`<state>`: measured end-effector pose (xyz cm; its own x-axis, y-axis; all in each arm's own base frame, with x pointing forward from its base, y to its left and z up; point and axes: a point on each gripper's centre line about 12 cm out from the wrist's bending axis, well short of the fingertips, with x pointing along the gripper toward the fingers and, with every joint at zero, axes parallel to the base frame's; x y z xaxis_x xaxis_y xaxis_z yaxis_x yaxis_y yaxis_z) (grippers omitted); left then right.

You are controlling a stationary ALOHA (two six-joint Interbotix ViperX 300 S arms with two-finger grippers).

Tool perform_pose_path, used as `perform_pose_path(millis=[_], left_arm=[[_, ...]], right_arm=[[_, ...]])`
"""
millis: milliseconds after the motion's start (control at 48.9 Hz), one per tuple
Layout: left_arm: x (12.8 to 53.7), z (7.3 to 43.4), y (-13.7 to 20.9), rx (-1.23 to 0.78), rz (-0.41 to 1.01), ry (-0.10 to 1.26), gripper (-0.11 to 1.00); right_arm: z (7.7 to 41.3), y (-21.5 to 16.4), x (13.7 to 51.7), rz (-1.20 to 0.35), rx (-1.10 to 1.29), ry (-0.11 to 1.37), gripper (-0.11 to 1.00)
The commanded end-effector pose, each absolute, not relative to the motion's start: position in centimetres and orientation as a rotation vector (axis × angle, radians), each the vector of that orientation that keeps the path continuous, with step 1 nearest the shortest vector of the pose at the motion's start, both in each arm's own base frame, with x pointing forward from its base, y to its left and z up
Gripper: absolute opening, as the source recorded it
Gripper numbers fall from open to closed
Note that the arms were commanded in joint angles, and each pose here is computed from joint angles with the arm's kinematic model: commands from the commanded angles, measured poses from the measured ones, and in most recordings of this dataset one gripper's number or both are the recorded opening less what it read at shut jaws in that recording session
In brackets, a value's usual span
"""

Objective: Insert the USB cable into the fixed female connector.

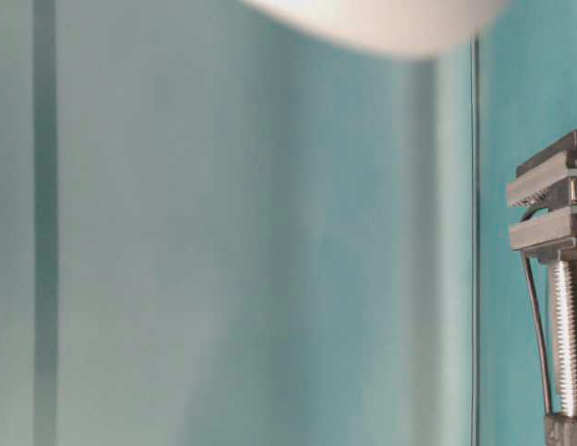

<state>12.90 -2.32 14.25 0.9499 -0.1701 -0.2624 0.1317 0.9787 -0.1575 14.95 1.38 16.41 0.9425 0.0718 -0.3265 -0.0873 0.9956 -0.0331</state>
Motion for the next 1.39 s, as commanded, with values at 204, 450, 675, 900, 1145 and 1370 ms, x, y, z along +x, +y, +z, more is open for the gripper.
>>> perform_pose_path(millis=[204, 450, 675, 900, 1145, 1370], left_arm=[[13.29, 15.09, -2.43, -0.133, -0.16, 0.261, 0.99], [13.27, 15.03, -2.43, -0.133, -0.159, 0.263, 0.99], [13.27, 15.03, -2.43, -0.134, -0.159, 0.263, 0.99], [13.29, 15.09, -2.43, -0.133, -0.16, 0.261, 0.99], [13.27, 15.03, -2.43, -0.133, -0.159, 0.263, 0.99], [13.29, 15.09, -2.43, -0.133, -0.16, 0.261, 0.99]], right_arm=[[16.97, 1.42, 15.22, 0.082, -0.046, 0.321, 0.46], [16.64, 1.66, 15.08, 0.104, -0.046, 0.346, 0.46], [16.7, 1.67, 15.1, 0.104, -0.046, 0.345, 0.46], [16.64, 1.66, 15.08, 0.104, -0.046, 0.346, 0.46], [16.78, 1.71, 15.13, 0.106, -0.042, 0.345, 0.46], [16.59, 1.77, 15.07, 0.113, -0.047, 0.354, 0.46]])
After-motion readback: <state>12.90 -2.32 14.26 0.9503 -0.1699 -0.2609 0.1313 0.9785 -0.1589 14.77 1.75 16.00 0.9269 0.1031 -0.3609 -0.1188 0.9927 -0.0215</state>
